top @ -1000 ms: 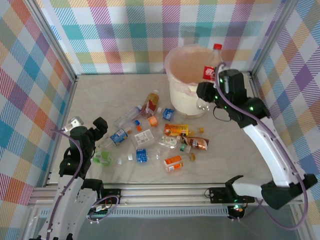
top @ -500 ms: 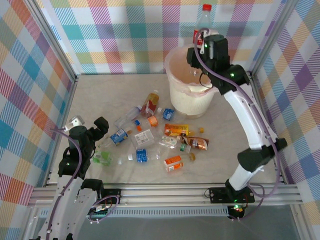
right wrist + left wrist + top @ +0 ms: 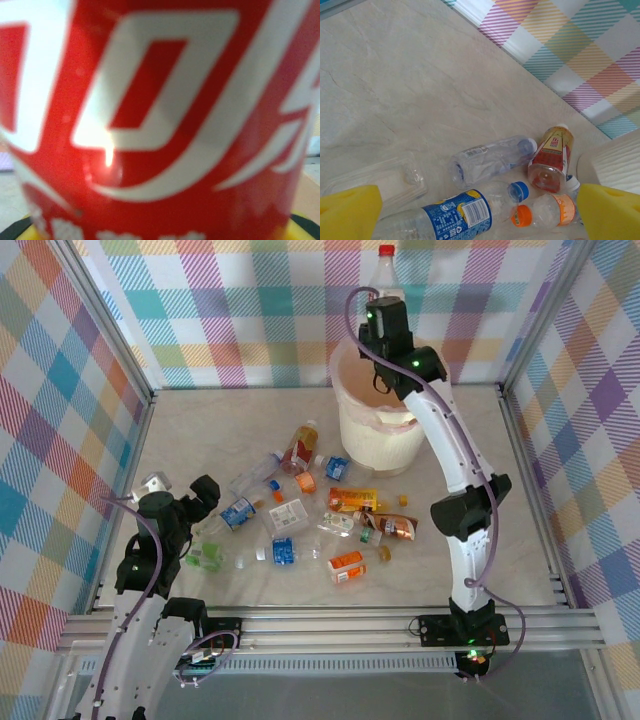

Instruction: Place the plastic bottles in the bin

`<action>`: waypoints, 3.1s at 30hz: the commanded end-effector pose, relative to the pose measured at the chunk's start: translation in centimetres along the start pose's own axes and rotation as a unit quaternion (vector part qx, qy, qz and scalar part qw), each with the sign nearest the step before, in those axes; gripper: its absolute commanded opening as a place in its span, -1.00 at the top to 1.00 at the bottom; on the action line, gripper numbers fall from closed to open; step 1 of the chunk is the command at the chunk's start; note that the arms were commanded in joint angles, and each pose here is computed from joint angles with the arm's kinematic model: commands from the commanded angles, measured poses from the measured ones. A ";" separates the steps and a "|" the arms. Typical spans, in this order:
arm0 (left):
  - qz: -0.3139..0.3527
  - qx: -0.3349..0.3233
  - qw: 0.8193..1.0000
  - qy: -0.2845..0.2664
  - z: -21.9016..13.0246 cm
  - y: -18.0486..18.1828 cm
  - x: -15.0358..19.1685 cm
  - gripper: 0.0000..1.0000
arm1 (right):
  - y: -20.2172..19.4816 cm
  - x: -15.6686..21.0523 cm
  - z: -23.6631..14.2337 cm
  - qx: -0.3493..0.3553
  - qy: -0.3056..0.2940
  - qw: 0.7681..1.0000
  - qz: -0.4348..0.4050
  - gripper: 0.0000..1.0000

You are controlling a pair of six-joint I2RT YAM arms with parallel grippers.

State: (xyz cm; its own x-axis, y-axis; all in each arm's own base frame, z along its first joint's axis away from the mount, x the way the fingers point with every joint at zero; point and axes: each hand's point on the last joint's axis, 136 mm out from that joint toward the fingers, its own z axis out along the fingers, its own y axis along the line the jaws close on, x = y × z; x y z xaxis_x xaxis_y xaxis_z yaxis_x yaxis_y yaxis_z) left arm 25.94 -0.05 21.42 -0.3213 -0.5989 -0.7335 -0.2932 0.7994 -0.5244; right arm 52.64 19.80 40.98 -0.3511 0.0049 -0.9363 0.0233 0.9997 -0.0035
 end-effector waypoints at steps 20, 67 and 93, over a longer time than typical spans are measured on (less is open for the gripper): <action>-0.006 0.004 1.000 0.000 -0.4 -0.1 -0.3 -1.00 | -1.1 5.2 1.9 0.091 0.034 0.992 -0.079 0.07; -0.009 -0.022 1.000 0.003 -0.6 0.7 -0.4 -1.00 | 2.6 4.4 -0.3 0.062 0.025 0.990 -0.123 -0.99; 0.212 -0.258 0.916 0.220 3.3 6.2 1.5 -1.00 | -1.6 5.6 -13.1 -0.028 0.091 0.992 -0.078 -0.99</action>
State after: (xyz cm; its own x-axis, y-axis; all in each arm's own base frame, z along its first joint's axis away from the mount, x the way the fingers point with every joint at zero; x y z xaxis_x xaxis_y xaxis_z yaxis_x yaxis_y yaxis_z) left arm 26.85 2.61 15.72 -0.7053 -0.4106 -0.5779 -0.4696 0.8813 -0.0530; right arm 39.95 18.75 41.76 -0.4641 -0.1658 -0.8701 -0.0754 0.9862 -0.1477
